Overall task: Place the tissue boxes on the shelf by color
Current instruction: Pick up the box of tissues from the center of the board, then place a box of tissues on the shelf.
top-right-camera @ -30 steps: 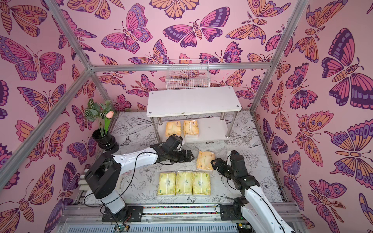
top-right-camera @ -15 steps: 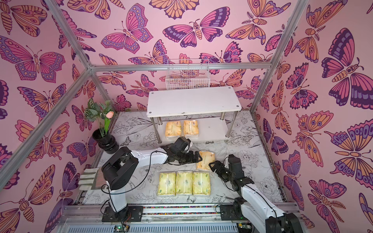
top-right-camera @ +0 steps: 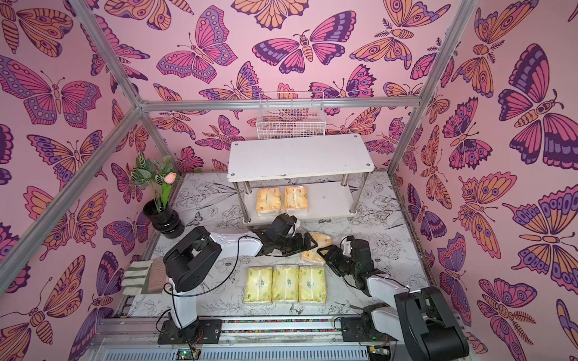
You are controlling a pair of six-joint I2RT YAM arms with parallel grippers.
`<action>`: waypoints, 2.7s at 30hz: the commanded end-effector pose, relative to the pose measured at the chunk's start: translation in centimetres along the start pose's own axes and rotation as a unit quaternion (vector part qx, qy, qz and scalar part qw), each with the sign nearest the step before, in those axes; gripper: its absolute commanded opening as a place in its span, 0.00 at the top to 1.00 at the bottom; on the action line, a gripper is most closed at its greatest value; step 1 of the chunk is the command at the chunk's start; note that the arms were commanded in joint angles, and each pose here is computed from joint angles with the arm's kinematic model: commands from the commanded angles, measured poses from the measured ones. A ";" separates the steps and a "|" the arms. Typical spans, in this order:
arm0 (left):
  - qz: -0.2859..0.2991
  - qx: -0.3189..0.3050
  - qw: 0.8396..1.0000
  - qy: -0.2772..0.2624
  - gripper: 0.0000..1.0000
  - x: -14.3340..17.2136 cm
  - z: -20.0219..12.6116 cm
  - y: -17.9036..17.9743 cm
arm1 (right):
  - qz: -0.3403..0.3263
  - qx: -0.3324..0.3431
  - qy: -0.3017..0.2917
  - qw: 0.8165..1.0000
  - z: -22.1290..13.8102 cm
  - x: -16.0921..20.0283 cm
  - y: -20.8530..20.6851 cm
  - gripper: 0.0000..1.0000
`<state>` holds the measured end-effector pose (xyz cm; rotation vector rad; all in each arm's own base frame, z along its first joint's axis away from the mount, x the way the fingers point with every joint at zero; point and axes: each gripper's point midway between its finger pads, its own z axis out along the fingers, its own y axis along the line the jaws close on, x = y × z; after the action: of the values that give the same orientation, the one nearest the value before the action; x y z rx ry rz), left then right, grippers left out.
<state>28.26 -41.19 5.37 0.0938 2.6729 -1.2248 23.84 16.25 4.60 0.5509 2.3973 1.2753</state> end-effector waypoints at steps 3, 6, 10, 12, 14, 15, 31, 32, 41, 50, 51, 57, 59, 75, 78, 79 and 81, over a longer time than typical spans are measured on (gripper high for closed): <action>-0.018 -0.016 0.999 0.022 0.00 1.8 0.9 1.9 | -0.008 -0.026 -0.004 1.000 -0.5 -0.3 1.6 0.40; -0.020 -0.015 0.999 0.022 0.00 1.9 0.9 2.0 | -0.012 -0.022 -0.007 1.000 -0.6 -0.5 1.7 0.44; -0.020 -0.013 0.999 0.024 0.01 2.1 1.1 1.9 | -0.012 -0.021 -0.005 1.000 -0.5 -0.5 1.6 0.45; -0.021 -0.013 0.999 0.025 0.00 2.2 1.1 2.0 | -0.011 -0.021 -0.005 1.000 -0.3 -0.6 1.5 0.45; -0.020 -0.013 0.999 0.026 0.01 2.3 1.2 2.0 | -0.009 -0.018 -0.004 1.000 0.0 -0.6 1.3 0.48; -0.020 -0.014 0.999 0.027 0.01 2.4 1.2 2.1 | -0.009 -0.019 -0.004 1.000 0.1 -0.7 1.2 0.50; -0.001 -0.003 1.000 0.001 0.00 1.2 -0.4 -0.1 | -0.013 -0.010 -0.012 1.000 -0.5 -0.9 1.6 0.99; 0.003 -0.005 1.000 -0.004 0.00 1.0 -0.8 -0.4 | -0.014 -0.011 -0.014 1.000 -0.7 -1.0 1.8 1.00; 0.062 -0.048 0.994 -0.072 0.00 -2.2 -6.9 -3.0 | -0.018 -0.019 -0.050 0.998 -3.5 -2.4 3.7 1.00; 0.095 -0.103 0.980 -0.143 0.00 -3.4 -15.3 -3.1 | -0.044 -0.035 -0.098 0.994 -6.1 -7.0 7.4 1.00; 0.095 -0.107 0.979 -0.148 0.01 -3.5 -16.0 -2.9 | -0.046 -0.035 -0.099 0.993 -6.0 -7.6 7.7 1.00; 0.085 -0.125 0.973 -0.171 0.00 -3.7 -19.4 -1.7 | -0.062 -0.045 -0.084 0.993 -4.0 -12.1 9.5 1.00; 0.081 -0.128 0.973 -0.174 0.00 -3.6 -20.0 -1.3 | -0.064 -0.049 -0.076 0.994 -2.9 -13.4 9.9 1.00; 0.072 -0.128 0.971 -0.190 0.00 -2.8 -22.1 -0.8 | -0.039 -0.020 -0.067 0.997 2.5 -18.4 7.1 0.98; 0.071 -0.128 0.971 -0.191 0.00 -2.8 -22.2 -0.8 | -0.037 -0.022 -0.073 0.996 2.4 -18.6 7.3 0.95; 0.072 -0.128 0.970 -0.192 0.00 -2.8 -22.3 -0.8 | -0.036 -0.024 -0.076 0.996 2.3 -18.7 7.4 0.93; 0.072 -0.127 0.970 -0.193 0.01 -2.8 -22.3 -0.8 | -0.035 -0.022 -0.082 0.996 2.1 -18.6 7.3 0.89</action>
<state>27.56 -25.76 21.36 0.0185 2.3972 -0.7959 39.20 13.27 9.39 0.5898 2.3617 1.2606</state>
